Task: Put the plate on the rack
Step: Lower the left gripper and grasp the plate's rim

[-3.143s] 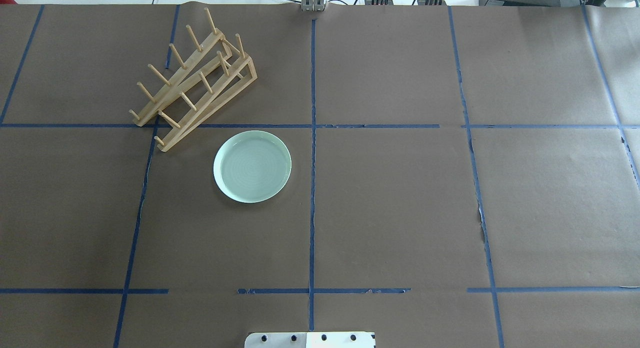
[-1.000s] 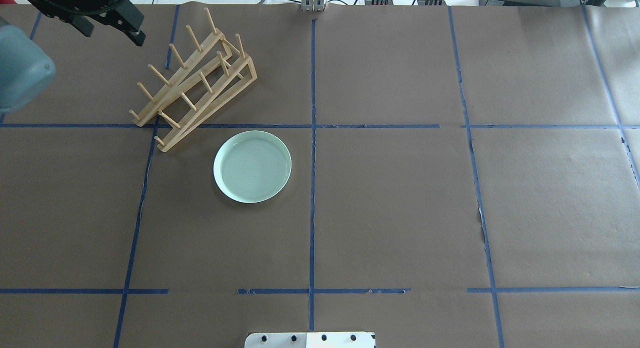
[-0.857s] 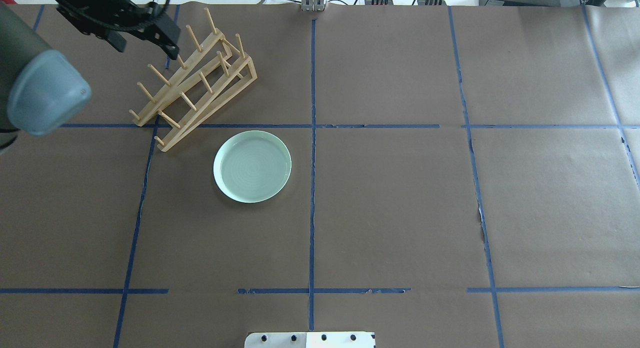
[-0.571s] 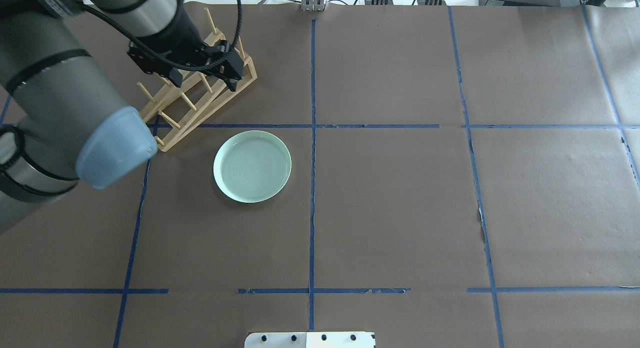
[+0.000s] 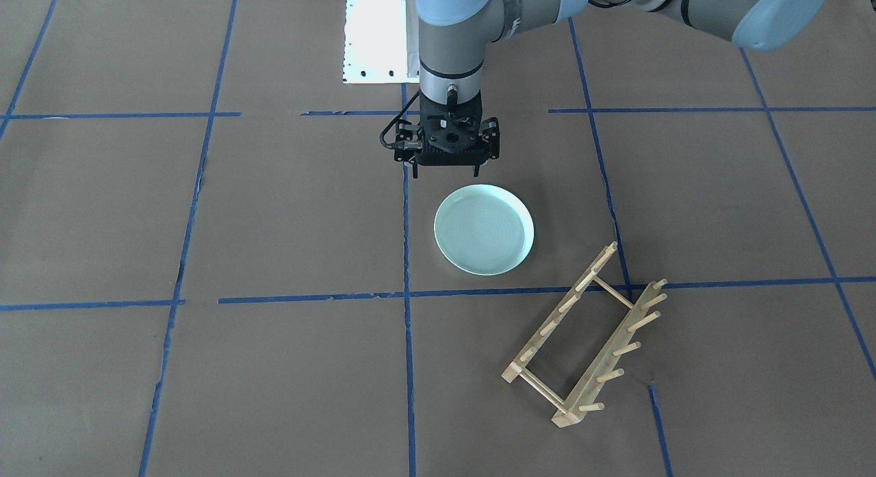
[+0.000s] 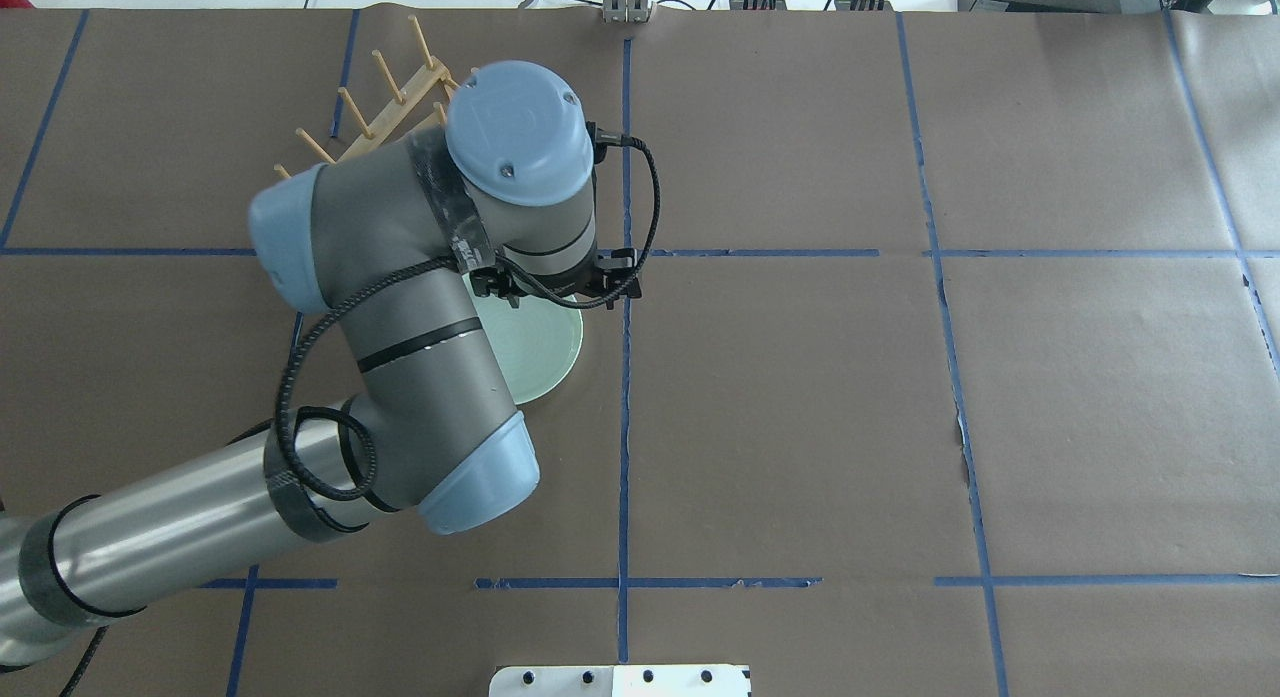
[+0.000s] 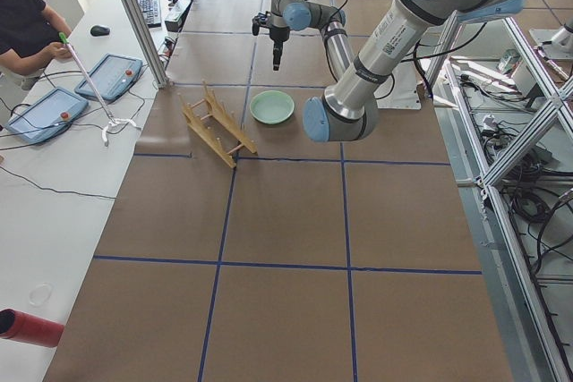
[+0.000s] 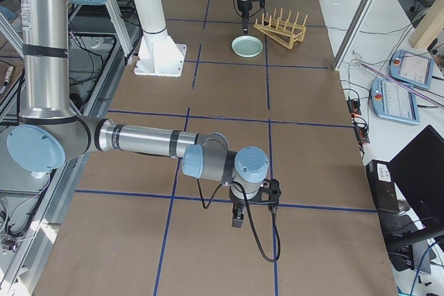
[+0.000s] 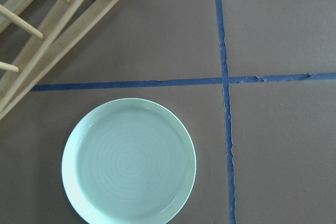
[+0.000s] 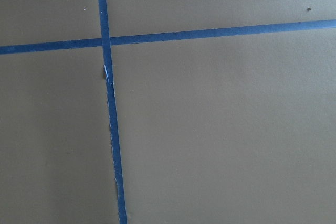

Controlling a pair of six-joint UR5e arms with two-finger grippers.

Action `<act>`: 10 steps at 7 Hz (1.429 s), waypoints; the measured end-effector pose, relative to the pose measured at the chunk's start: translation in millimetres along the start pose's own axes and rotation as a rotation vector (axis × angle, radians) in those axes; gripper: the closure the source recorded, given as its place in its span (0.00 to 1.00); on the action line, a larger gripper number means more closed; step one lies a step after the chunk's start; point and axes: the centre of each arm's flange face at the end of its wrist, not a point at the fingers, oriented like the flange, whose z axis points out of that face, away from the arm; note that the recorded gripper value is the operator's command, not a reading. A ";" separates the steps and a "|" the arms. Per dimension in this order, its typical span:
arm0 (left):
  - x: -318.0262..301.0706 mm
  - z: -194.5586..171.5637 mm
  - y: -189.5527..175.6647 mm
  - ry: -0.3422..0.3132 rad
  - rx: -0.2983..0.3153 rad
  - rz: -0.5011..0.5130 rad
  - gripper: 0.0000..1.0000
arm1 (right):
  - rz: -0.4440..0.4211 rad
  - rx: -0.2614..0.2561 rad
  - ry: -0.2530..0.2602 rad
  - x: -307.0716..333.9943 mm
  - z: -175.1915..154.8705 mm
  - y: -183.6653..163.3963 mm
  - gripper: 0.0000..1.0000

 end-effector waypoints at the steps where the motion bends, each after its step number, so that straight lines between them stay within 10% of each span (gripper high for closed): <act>1: 13.1 32.3 4.0 -0.025 0.009 -0.002 0.00 | 0.000 0.000 0.000 0.0 0.0 0.0 0.00; 5: 8.1 126.9 12.7 -0.019 0.018 0.015 0.03 | 0.000 0.000 0.000 0.1 0.1 0.0 0.00; 10: 6.0 134.9 13.9 -0.013 0.023 0.024 0.76 | 0.000 0.000 0.000 0.1 0.0 0.0 0.00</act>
